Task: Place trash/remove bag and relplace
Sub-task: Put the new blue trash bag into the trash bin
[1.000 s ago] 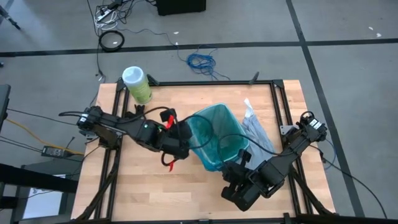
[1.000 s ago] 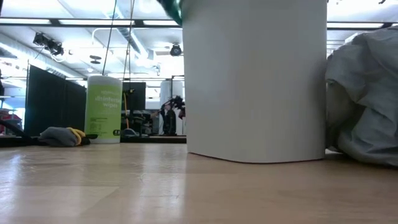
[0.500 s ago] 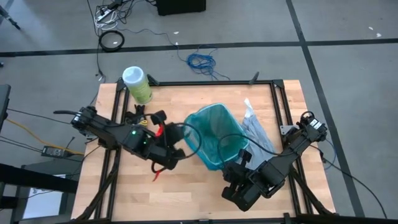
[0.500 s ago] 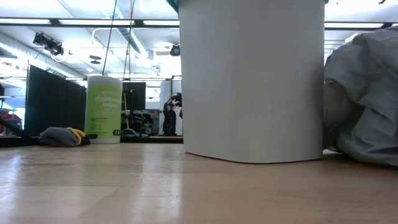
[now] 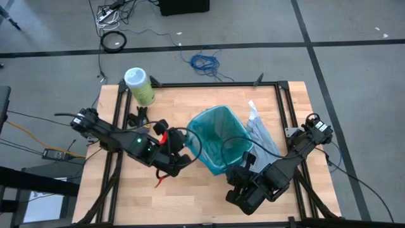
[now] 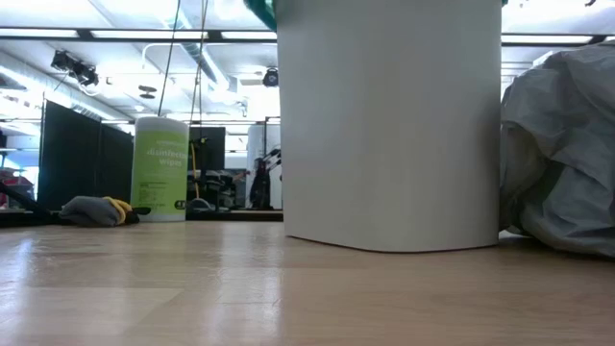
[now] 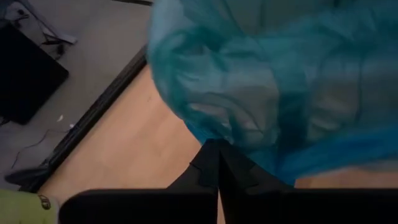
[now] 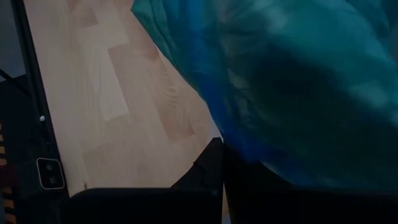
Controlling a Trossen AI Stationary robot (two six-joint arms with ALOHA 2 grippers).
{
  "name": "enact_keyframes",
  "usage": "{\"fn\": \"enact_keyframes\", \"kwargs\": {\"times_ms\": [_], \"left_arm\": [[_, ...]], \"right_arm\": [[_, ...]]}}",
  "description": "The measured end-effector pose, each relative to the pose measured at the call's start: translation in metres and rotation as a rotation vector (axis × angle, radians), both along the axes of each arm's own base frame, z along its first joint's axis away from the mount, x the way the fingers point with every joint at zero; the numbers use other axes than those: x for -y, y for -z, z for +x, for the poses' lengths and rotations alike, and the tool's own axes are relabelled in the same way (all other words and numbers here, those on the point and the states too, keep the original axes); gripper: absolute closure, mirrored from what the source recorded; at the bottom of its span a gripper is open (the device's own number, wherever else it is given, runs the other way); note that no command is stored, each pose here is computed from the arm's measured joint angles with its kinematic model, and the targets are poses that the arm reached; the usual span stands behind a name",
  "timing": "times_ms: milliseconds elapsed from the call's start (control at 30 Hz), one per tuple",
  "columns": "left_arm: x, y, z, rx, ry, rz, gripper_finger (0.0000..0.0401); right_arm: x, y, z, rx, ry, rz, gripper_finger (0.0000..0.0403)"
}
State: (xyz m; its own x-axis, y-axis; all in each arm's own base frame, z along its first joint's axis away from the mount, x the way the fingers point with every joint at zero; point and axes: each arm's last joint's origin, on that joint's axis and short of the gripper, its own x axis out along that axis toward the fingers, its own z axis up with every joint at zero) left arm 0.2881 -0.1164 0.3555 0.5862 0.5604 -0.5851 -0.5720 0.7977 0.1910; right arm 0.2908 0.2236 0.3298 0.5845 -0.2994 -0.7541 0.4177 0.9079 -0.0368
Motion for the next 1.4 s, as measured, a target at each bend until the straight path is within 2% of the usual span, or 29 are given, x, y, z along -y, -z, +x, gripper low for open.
{"fn": "enact_keyframes", "kwargs": {"times_ms": [167,400,600,800,900,1000,1100,1200,1267,1400], "left_arm": [[0.000,0.011,-0.001,-0.113,0.081,0.011,0.0365],[0.001,0.012,-0.002,-0.222,0.198,0.059,0.0275],[0.001,0.002,-0.004,-0.239,0.239,0.078,0.0205],[0.004,-0.032,-0.010,-0.148,0.243,-0.055,0.0184],[0.005,-0.055,-0.016,-0.048,0.195,-0.135,0.0183],[0.011,-0.074,-0.018,0.133,0.138,-0.222,0.0184],[0.028,-0.086,-0.012,0.267,0.241,-0.205,0.0199],[0.042,-0.082,-0.001,0.317,0.340,-0.180,0.0248],[0.047,-0.070,0.003,0.301,0.372,-0.179,0.0290],[0.051,-0.041,0.009,0.253,0.355,-0.177,0.0370]], "right_arm": [[0.000,0.000,0.000,-0.003,0.000,-0.003,0.0403],[0.000,0.000,0.000,-0.002,0.001,-0.001,0.0403],[0.000,0.000,0.000,-0.002,0.000,-0.002,0.0403],[0.000,0.000,-0.001,-0.007,0.000,-0.006,0.0403],[0.001,0.000,-0.001,-0.008,0.000,-0.007,0.0403],[0.001,0.001,-0.001,-0.012,0.000,-0.010,0.0403],[0.001,0.006,-0.002,-0.023,0.010,-0.019,0.0403],[0.002,0.012,-0.003,-0.028,0.029,-0.021,0.0403],[0.002,0.014,-0.003,-0.031,0.043,-0.009,0.0403],[0.002,0.014,-0.002,-0.025,0.043,-0.003,0.0403]]}}
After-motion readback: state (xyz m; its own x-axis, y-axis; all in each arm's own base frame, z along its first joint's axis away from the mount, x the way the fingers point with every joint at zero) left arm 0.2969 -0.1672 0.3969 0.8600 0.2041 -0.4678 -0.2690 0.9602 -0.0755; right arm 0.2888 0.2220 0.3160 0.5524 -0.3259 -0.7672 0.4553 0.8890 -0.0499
